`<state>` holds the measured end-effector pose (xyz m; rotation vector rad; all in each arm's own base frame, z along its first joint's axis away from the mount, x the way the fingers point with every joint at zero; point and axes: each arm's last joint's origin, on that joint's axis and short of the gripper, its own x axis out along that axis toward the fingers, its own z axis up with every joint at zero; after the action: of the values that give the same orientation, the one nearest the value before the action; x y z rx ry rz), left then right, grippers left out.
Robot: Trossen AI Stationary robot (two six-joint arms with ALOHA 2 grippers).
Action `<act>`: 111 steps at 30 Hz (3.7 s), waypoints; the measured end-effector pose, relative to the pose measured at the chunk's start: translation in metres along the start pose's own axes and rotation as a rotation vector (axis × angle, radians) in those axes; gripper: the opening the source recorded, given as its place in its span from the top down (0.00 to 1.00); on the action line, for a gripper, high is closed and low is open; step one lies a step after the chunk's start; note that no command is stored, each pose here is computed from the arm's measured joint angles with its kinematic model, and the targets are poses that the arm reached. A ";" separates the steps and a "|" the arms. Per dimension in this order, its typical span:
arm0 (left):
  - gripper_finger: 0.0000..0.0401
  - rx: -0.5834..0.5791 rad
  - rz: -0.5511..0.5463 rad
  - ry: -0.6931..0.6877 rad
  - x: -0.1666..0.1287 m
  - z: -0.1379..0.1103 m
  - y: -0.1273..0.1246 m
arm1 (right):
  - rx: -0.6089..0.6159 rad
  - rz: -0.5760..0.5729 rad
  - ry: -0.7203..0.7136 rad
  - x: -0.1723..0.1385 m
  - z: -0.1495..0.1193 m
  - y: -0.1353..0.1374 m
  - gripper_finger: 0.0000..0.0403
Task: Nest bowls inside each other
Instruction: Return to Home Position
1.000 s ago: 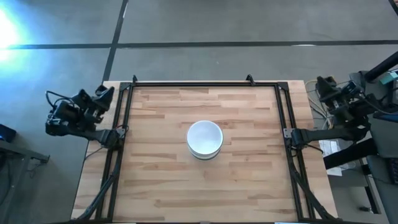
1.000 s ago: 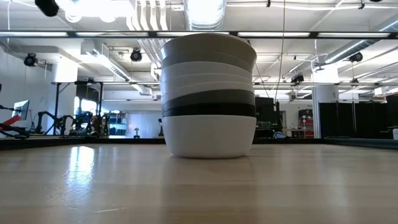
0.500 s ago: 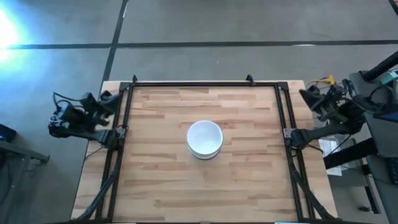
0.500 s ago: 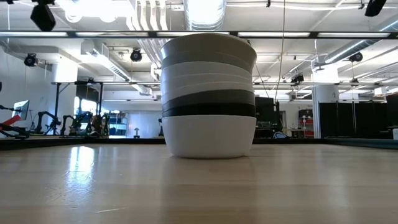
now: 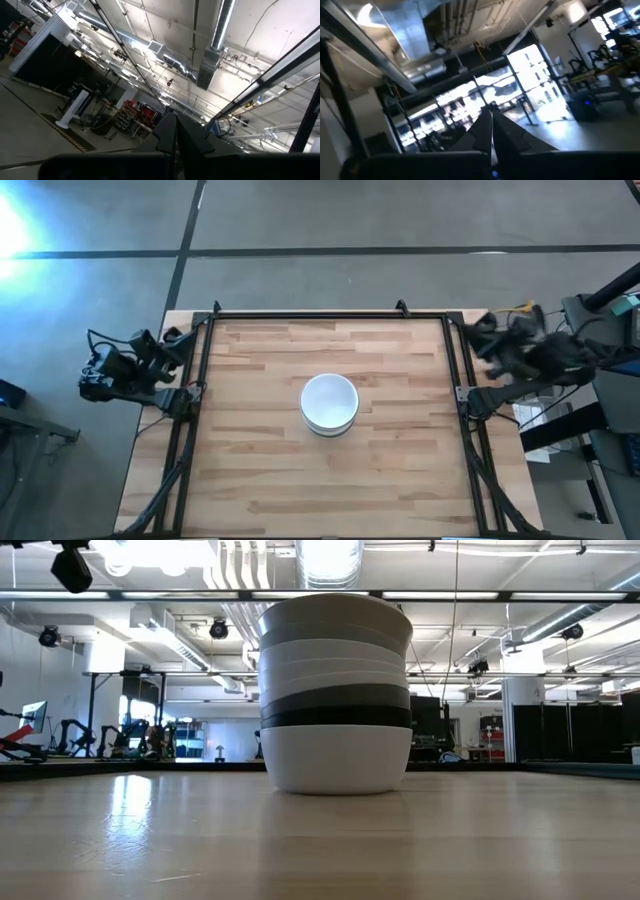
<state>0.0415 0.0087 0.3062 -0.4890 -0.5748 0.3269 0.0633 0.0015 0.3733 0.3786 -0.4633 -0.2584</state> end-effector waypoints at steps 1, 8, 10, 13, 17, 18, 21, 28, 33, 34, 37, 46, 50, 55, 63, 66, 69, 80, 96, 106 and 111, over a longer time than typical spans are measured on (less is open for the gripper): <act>1.00 -0.001 0.000 -0.001 0.000 0.000 0.000 | -0.024 -0.017 0.033 0.009 -0.005 0.005 0.98; 1.00 0.000 0.000 0.000 0.000 0.000 0.000 | 0.033 0.172 0.167 0.055 -0.011 0.032 0.98; 1.00 0.000 0.000 -0.001 0.000 0.000 0.000 | 0.054 0.256 0.174 0.066 -0.002 0.034 0.98; 1.00 -0.001 0.000 -0.001 0.000 0.000 0.000 | 0.043 0.342 0.197 0.085 0.010 0.029 0.98; 1.00 -0.007 -0.007 -0.008 0.000 0.001 0.000 | 0.078 0.346 0.306 0.098 0.015 0.002 0.98; 1.00 -0.012 -0.019 -0.013 0.000 0.002 -0.001 | 0.094 0.347 0.314 0.098 0.015 -0.005 0.98; 1.00 -0.009 -0.032 -0.013 0.000 0.002 -0.001 | 0.139 0.360 0.283 0.087 0.017 -0.019 0.98; 1.00 0.022 -0.029 -0.012 0.000 0.002 -0.001 | 0.164 0.283 0.076 0.021 0.015 -0.022 0.98; 1.00 0.048 0.003 -0.020 0.000 0.002 0.000 | 0.191 0.164 -0.116 -0.028 0.009 -0.022 0.98; 1.00 0.053 0.007 -0.020 0.000 0.002 0.000 | 0.192 0.136 -0.135 -0.037 0.008 -0.021 0.98; 1.00 0.065 0.011 -0.024 0.000 0.003 0.000 | 0.181 0.008 -0.157 -0.061 0.003 -0.023 0.98; 1.00 0.067 0.015 -0.021 0.000 0.002 0.000 | 0.194 -0.094 -0.141 -0.067 0.010 -0.018 0.98; 1.00 0.089 0.023 0.011 0.000 -0.004 0.002 | 0.169 -0.172 -0.125 -0.065 0.000 -0.025 0.98; 1.00 0.080 0.041 0.030 0.000 -0.013 0.005 | 0.178 -0.258 -0.080 -0.053 -0.029 -0.050 0.98; 1.00 -0.002 0.072 0.088 -0.001 -0.042 0.014 | 0.294 -0.183 -0.174 -0.038 -0.073 -0.084 0.98; 1.00 0.002 0.076 0.095 -0.001 -0.050 0.017 | 0.321 -0.213 -0.152 -0.037 -0.088 -0.092 0.98; 1.00 -0.013 0.083 0.097 -0.002 -0.054 0.018 | 0.329 -0.239 -0.175 -0.036 -0.097 -0.094 0.98; 1.00 -0.058 0.141 0.169 -0.008 -0.090 0.034 | 0.398 -0.241 -0.077 -0.038 -0.140 -0.090 0.98; 1.00 -0.187 0.063 0.369 -0.018 -0.129 0.047 | 0.450 -0.205 0.276 -0.046 -0.179 -0.088 0.98; 1.00 -0.047 -0.019 0.528 -0.022 -0.140 0.049 | 0.326 -0.083 0.391 -0.047 -0.183 -0.085 0.98; 1.00 -0.010 -0.014 0.562 -0.022 -0.144 0.049 | 0.325 -0.083 0.392 -0.047 -0.183 -0.085 0.98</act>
<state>0.1007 -0.0092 0.1654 -0.5573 -0.0341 0.1601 0.0973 -0.0058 0.1691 0.7506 -0.1007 -0.1824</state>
